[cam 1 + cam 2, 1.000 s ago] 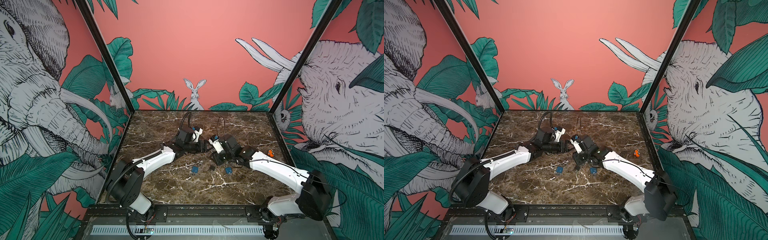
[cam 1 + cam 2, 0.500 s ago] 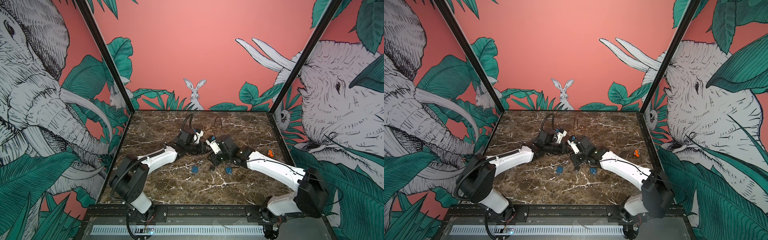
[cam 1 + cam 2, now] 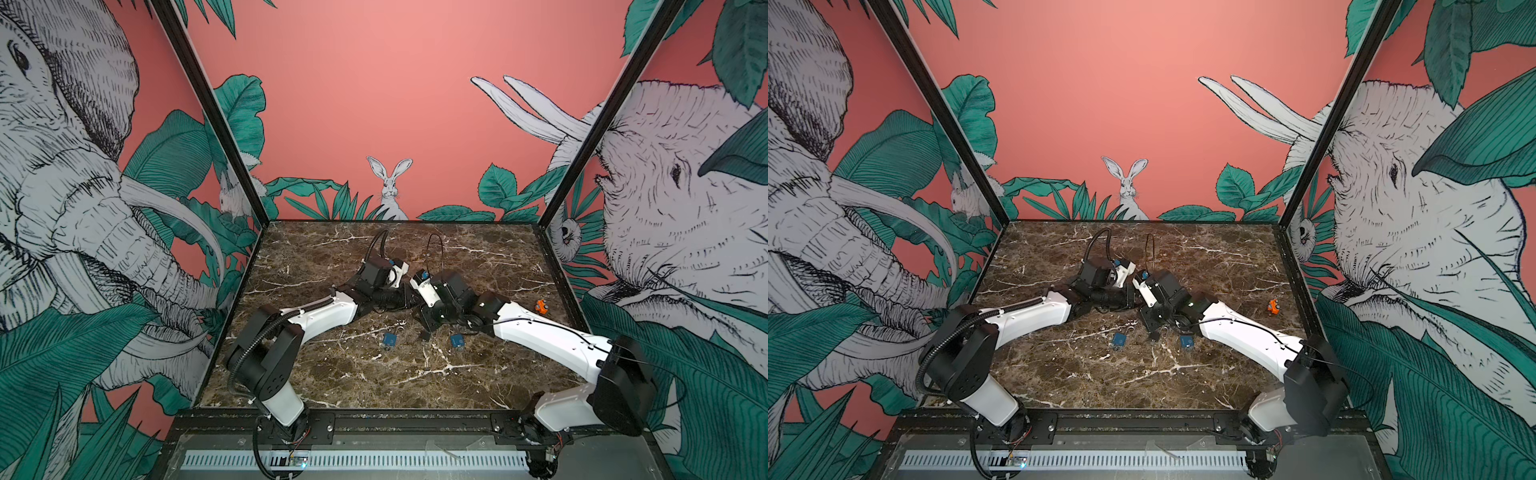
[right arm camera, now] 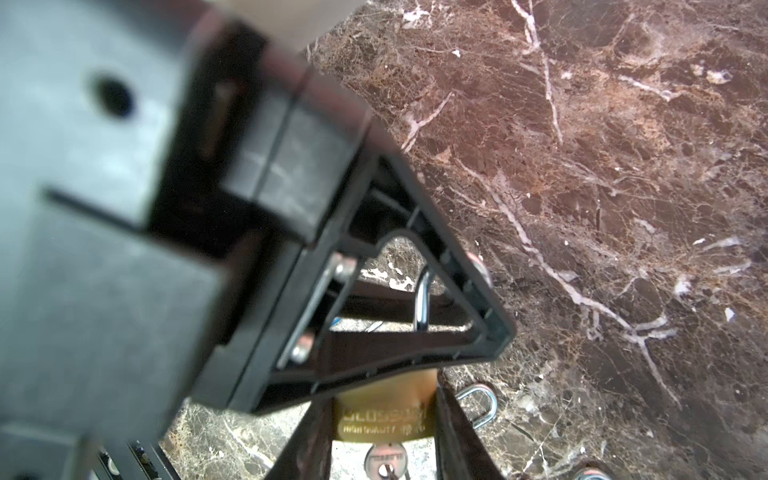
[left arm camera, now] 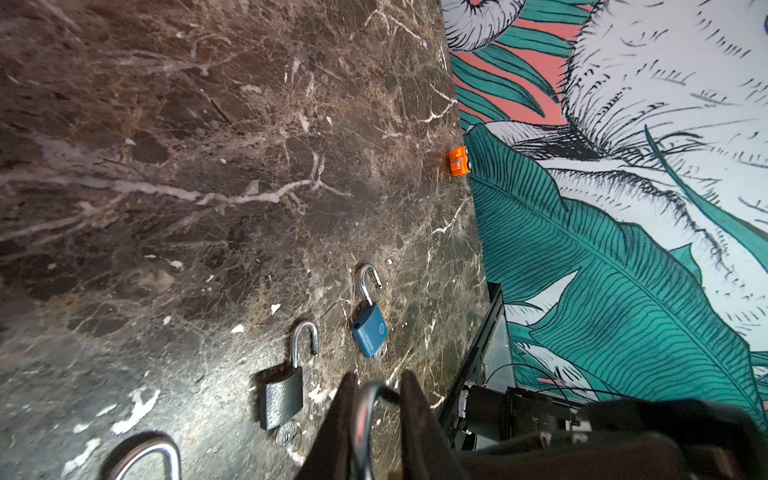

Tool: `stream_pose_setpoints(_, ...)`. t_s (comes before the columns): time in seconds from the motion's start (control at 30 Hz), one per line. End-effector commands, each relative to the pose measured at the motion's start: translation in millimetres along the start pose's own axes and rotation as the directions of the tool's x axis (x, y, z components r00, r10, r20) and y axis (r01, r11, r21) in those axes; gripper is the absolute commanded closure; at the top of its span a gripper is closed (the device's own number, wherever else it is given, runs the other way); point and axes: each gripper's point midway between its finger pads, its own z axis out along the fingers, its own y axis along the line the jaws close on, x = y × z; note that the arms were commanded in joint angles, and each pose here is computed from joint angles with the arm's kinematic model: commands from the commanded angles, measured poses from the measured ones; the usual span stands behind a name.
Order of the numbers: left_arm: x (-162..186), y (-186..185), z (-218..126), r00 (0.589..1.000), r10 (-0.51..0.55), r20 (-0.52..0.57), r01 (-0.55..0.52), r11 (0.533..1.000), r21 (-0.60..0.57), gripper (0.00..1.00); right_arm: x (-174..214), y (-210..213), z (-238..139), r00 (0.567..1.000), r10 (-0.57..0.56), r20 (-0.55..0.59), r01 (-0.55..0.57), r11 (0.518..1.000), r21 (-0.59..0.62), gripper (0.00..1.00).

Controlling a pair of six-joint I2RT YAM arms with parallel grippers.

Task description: Lock with the key

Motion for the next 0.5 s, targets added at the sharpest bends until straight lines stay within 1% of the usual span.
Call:
stream_pose_setpoints(0.0, 2, -3, -1, 1.000, 0.002, 0.004, -0.002, 1.000, 0.011, 0.85, -22, 5, -9, 0.996, -0.015, 0.083, 0.015, 1.000, -0.002, 0.63)
stream_pose_setpoints(0.1, 2, -3, -1, 1.000, 0.003, 0.006, -0.003, 1.000, 0.012, 0.90, -23, 2, -8, 0.996, -0.014, 0.089, 0.013, 1.000, 0.011, 0.62)
stream_pose_setpoints(0.13, 2, -3, -1, 1.000, 0.003, 0.005, -0.003, 1.000, 0.013, 0.92, -24, 2, -9, 0.995, -0.011, 0.094, 0.009, 1.000, 0.014, 0.62)
stream_pose_setpoints(0.17, 1, -3, -1, 1.000, 0.001, 0.009, -0.001, 1.000, 0.016, 0.98, -25, 1, -9, 0.995, -0.008, 0.101, 0.006, 1.000, 0.021, 0.61)
stream_pose_setpoints(0.2, 1, -3, -1, 1.000, -0.002, 0.010, 0.001, 1.000, 0.017, 1.00, -27, 0, -9, 0.994, -0.005, 0.108, 0.002, 1.000, 0.027, 0.61)
stream_pose_setpoints(0.3, -3, -6, -1, 1.000, -0.004, 0.026, 0.003, 0.999, 0.033, 1.00, -34, -4, -11, 0.991, 0.005, 0.133, -0.011, 0.999, 0.048, 0.57)
stream_pose_setpoints(0.47, -16, -18, -6, 0.997, -0.010, 0.070, 0.005, 0.997, 0.072, 1.00, -45, -17, -23, 0.979, 0.051, 0.200, -0.066, 0.995, 0.070, 0.44)
